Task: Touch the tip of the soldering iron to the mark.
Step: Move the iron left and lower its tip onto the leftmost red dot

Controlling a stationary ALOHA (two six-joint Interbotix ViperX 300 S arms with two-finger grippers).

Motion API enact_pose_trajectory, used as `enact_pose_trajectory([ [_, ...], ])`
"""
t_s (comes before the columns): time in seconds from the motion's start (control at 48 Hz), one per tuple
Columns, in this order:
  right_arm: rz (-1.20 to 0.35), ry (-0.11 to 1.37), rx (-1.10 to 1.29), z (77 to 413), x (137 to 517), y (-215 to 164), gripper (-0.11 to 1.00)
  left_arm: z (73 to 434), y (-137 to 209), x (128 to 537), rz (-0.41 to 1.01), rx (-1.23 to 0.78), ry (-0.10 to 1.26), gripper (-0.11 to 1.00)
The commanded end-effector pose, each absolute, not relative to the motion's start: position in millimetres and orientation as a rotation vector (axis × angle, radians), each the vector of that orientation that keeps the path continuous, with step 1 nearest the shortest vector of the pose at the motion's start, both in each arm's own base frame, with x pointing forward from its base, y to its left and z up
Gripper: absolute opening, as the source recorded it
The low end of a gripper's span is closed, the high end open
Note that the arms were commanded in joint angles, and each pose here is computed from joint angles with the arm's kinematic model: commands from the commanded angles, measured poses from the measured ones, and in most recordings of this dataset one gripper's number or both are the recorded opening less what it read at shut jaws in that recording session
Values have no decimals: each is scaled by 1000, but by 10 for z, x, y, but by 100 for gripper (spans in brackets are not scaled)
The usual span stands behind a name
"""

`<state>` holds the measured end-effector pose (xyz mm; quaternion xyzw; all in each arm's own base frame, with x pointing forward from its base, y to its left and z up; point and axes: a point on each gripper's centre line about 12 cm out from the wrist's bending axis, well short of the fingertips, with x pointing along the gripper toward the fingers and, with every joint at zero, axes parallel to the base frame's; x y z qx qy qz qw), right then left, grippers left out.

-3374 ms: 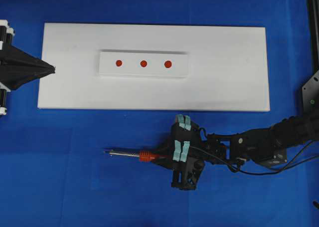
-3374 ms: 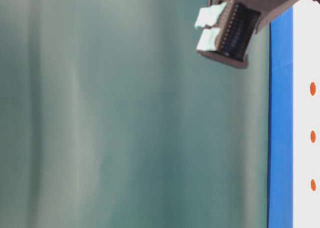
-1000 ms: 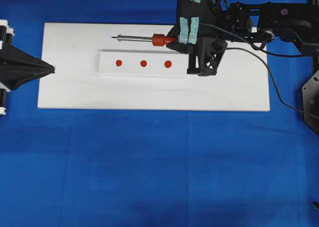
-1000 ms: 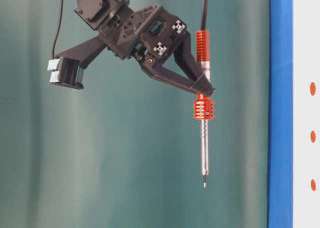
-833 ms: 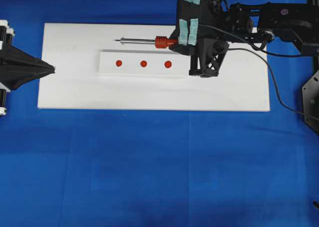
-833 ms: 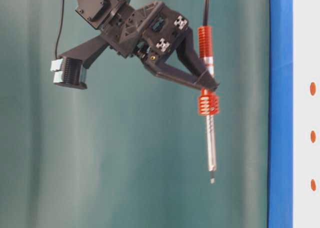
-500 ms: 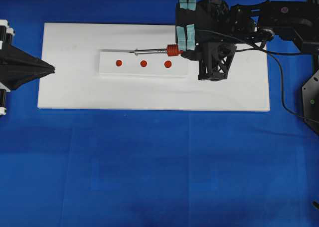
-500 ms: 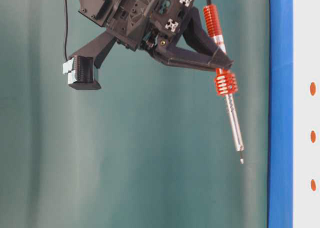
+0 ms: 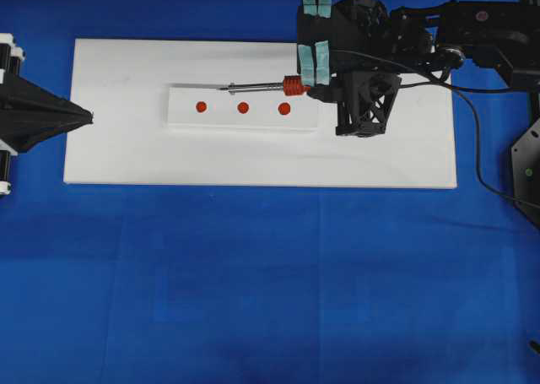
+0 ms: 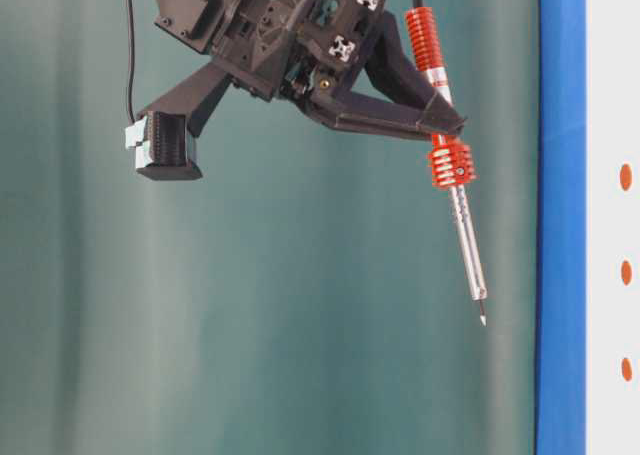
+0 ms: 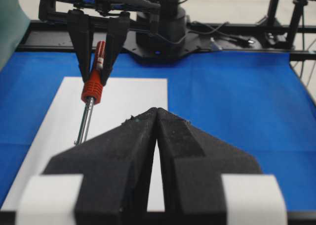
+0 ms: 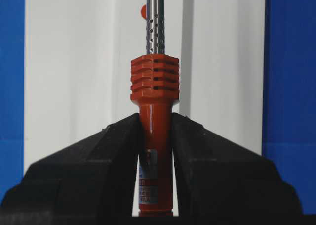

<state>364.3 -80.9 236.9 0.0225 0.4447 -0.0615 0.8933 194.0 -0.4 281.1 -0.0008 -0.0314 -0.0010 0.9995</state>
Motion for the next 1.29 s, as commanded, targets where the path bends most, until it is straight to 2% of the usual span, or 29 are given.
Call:
enact_pose_trajectory([
  [0.0,-134,882,42,2510,3683,-825,6,2860,-4,1950,-2,1,-80,2],
  [0.604,-136,887,47,2481,3712,-832,6,2868,-4,1951,-2,1,-83,2],
  [1.271,-132,977,62,1983,4065,-920,6,2862,-4,1951,-2,0,-86,2],
])
